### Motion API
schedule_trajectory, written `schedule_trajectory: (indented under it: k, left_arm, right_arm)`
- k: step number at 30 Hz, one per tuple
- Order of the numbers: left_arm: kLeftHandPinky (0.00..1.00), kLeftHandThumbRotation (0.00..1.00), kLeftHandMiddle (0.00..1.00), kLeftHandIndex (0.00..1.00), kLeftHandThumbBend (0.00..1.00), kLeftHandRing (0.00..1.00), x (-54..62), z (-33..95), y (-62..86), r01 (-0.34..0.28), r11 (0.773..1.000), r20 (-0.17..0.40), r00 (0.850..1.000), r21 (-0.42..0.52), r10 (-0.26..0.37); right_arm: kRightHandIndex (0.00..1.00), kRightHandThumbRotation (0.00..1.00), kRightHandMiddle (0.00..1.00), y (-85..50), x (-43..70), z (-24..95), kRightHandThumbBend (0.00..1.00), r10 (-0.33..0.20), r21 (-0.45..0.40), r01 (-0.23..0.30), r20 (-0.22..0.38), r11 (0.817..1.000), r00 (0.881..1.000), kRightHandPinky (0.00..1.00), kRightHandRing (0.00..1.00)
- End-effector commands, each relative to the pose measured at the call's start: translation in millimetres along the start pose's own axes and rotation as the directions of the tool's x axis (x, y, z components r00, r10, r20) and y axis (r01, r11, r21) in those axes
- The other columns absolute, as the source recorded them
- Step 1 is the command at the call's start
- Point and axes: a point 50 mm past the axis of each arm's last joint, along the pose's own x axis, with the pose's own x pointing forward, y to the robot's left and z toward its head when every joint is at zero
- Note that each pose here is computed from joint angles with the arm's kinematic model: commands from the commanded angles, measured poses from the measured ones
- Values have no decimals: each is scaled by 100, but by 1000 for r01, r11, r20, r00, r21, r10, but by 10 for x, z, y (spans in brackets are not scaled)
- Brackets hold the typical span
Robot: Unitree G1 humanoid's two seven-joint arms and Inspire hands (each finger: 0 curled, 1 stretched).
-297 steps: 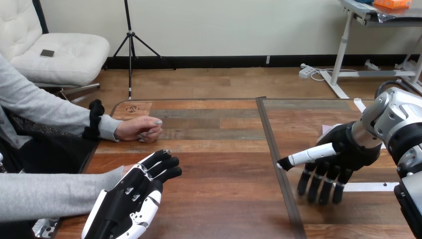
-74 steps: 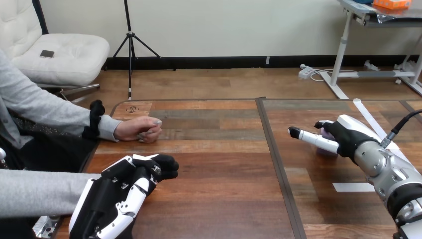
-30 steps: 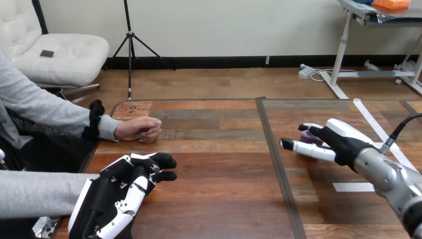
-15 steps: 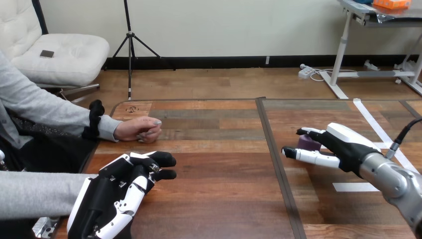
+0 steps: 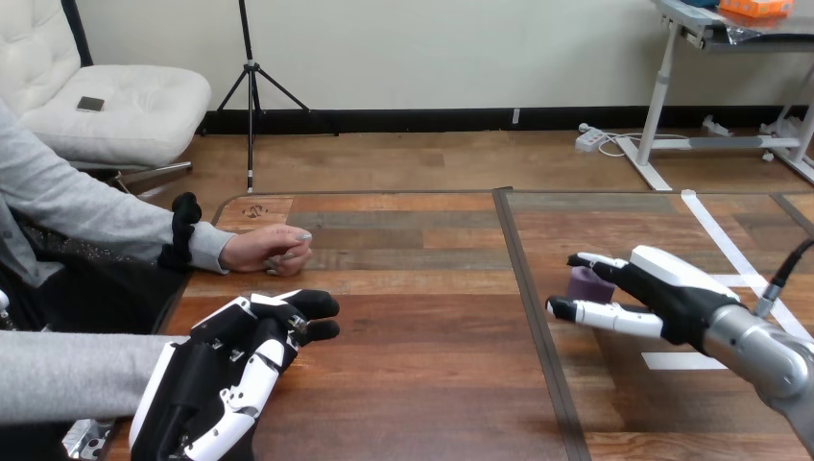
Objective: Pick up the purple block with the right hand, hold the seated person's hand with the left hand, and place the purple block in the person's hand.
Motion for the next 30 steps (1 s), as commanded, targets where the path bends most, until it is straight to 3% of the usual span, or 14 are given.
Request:
schedule_trajectory:
  k: [1,30]
  left_arm:
    - [87,0,65,43,0,72,84,22,-56,-3,1000,75,997,-16,4]
    - [90,0,66,44,0,71,86,45,-18,-34,999,75,997,13,33]
  right_arm:
    - [96,100,98,27,-66,1,84,8,16,-8,13,1000,1000,92,98]
    - [97,100,99,-148,-236,103,83,-18,-21,20,74,1000,997,94,99]
